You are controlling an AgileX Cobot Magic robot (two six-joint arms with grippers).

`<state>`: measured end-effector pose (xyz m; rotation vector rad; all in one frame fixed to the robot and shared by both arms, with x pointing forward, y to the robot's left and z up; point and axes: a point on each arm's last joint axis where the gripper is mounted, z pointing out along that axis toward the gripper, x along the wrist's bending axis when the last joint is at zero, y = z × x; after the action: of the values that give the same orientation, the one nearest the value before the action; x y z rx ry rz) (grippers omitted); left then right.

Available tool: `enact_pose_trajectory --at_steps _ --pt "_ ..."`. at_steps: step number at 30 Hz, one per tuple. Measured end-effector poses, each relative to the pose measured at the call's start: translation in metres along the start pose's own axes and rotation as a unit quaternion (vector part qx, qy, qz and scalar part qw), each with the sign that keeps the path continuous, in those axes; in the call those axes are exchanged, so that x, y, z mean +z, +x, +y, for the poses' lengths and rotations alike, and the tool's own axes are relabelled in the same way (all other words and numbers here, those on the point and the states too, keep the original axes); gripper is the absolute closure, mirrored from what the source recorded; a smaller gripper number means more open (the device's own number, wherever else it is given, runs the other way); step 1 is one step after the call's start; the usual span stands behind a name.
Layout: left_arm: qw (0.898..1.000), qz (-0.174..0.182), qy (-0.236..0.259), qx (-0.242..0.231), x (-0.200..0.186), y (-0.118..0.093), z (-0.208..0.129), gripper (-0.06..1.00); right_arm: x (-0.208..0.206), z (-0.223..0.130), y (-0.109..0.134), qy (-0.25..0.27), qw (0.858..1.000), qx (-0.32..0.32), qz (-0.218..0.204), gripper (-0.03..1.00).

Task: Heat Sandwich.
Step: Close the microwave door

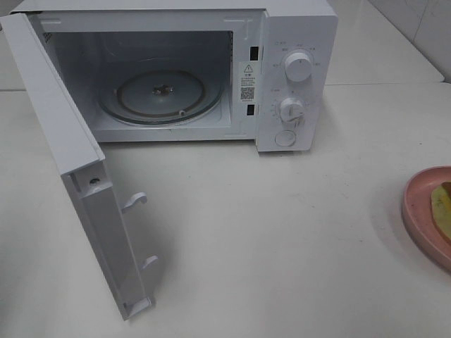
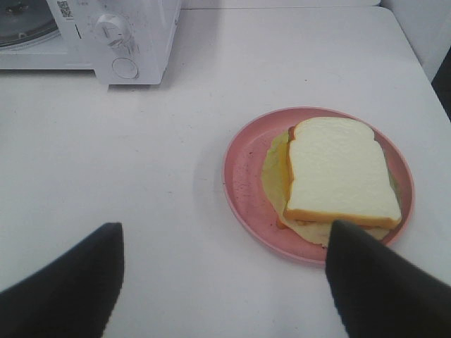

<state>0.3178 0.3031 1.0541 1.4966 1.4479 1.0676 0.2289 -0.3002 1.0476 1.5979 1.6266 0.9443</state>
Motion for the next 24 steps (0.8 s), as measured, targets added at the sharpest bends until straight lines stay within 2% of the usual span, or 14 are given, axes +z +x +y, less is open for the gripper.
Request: enact_pose_trajectory --at_steps 18,24 --pt "0.998 0.000 -0.063 0.001 0.076 -0.002 -0.013 0.94 0.000 0.000 0.000 0.000 1.000 0.000 0.000 0.21" --pt "0.995 -0.009 -0.097 0.026 0.104 -0.004 -0.011 0.94 0.000 0.000 0.000 0.000 1.000 0.000 0.000 0.21"
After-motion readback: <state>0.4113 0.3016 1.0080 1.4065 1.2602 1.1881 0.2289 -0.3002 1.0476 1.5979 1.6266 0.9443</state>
